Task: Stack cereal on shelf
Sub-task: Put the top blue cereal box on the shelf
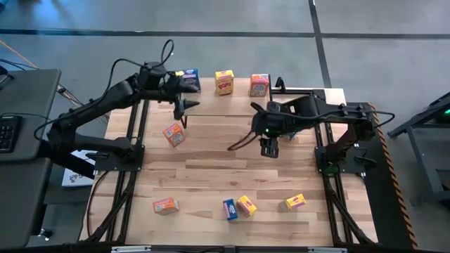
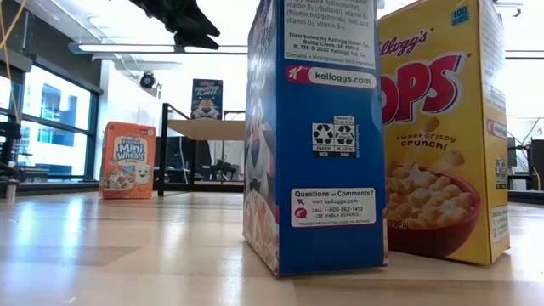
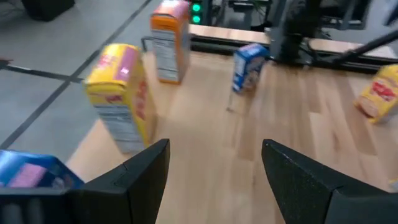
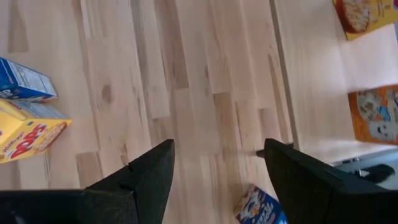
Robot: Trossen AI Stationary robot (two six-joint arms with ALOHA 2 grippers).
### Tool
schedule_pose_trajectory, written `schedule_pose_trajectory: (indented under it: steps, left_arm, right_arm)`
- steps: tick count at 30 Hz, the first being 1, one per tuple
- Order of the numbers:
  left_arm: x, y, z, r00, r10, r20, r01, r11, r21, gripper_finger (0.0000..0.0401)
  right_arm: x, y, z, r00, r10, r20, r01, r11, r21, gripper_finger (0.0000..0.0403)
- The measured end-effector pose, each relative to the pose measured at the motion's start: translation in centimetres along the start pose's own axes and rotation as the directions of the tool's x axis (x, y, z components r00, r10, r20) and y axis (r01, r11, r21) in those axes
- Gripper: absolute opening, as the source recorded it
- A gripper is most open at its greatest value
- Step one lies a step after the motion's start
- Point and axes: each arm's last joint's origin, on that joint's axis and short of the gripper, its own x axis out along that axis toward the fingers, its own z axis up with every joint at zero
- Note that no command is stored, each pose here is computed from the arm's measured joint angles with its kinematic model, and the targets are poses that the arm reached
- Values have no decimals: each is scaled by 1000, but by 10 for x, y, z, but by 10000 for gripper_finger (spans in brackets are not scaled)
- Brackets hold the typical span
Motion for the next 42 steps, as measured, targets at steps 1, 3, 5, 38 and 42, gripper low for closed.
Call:
schedule_pose_trajectory:
  steps: [1,3,5,38,42]
  left_arm:
    - [-3,-3,-1,1000,-6,5,6,1000,-2,246]
    - [-10,-11,-1,1000,-22,20,22,1000,-10,246]
    - [-16,-18,-2,998,-38,40,39,999,-14,245]
    - [-21,-86,-25,997,-79,5,79,997,12,245]
    - [-21,-89,-25,996,-90,5,90,996,17,245]
  right_arm:
    - [-1,3,-1,1000,-9,-5,9,1000,5,241]
    - [-3,10,-4,1000,-29,-9,29,1000,2,241]
    - [-5,17,-7,998,-55,-5,55,998,1,241]
    - [56,-30,-124,958,-237,-161,285,850,443,241]
    - [62,-52,-137,948,-271,-165,317,780,540,241]
